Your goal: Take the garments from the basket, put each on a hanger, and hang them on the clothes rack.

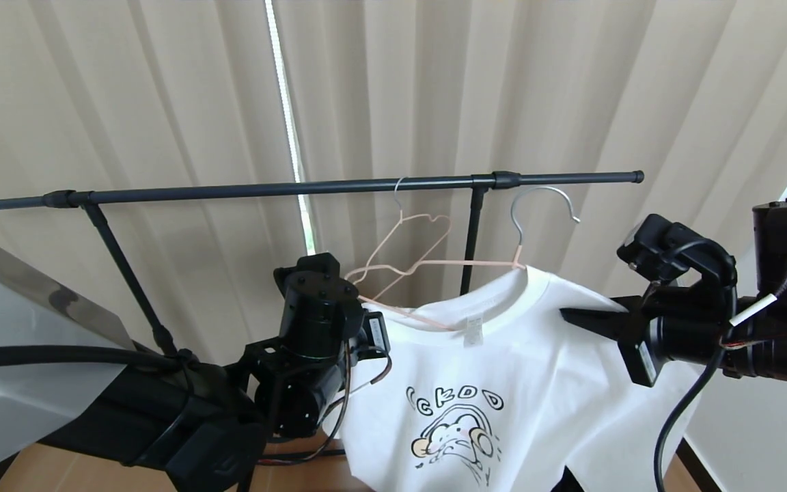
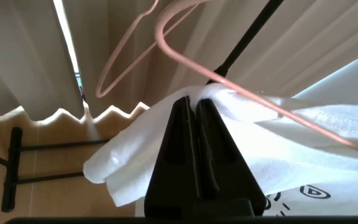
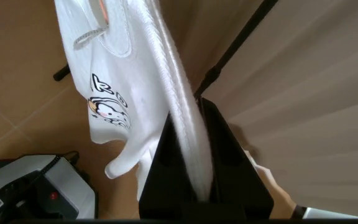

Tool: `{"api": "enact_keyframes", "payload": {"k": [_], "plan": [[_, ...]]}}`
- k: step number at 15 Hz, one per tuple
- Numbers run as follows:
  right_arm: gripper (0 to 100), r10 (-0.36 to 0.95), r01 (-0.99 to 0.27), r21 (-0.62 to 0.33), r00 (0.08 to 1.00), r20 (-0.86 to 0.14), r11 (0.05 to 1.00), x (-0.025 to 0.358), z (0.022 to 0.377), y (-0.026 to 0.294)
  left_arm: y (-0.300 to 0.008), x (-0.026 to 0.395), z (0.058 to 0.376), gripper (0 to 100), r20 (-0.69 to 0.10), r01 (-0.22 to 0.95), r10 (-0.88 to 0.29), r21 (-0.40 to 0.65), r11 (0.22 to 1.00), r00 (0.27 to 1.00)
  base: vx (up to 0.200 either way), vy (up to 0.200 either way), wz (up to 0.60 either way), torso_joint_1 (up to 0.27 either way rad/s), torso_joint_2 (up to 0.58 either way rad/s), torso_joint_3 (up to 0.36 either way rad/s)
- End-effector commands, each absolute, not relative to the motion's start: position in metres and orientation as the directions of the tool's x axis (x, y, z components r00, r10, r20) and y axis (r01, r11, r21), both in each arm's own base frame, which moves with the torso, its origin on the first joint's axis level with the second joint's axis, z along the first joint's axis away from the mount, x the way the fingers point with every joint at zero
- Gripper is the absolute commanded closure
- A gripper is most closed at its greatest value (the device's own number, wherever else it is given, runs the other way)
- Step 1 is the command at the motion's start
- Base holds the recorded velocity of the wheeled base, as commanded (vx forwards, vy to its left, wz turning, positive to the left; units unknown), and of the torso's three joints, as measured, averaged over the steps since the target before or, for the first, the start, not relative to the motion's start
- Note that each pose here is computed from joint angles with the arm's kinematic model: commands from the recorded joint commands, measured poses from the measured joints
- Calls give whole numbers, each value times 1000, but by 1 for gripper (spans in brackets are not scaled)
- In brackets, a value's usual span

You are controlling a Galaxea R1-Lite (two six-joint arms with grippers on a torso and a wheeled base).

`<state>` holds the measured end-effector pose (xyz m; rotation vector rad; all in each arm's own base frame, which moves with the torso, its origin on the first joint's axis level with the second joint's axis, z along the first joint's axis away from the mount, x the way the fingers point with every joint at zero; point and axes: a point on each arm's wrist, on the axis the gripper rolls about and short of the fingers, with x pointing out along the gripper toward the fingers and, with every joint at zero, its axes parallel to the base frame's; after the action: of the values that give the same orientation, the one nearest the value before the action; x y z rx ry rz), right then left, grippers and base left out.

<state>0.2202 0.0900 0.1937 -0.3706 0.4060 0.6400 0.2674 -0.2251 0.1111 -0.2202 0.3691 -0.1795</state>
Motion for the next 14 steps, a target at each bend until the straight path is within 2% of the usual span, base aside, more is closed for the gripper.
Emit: {"api": "enact_keyframes", "payload": {"k": [1,4,9,14], "plan": [[100,482,-618,-194,741,-467,762,223,193,78,-225,268,111,100,-334,122,-201,-241,963,921,0,0,0,0,0,0],[100,483,-620,-188,737,-472,761,220,191,73,-216,274,113,100,-327,78,-156,-238,968,932,0,0,0,0,0,0],[100,460,-620,-234,741,-489,749,221,185,67,-203,282,122,100,-303,44,-123,-253,966,945,0,0,0,0,0,0],[100,443,-628,-272,736,-511,730,226,179,64,-207,282,133,100,-271,84,-140,-208,974,952,0,0,0,0,0,0]]}}
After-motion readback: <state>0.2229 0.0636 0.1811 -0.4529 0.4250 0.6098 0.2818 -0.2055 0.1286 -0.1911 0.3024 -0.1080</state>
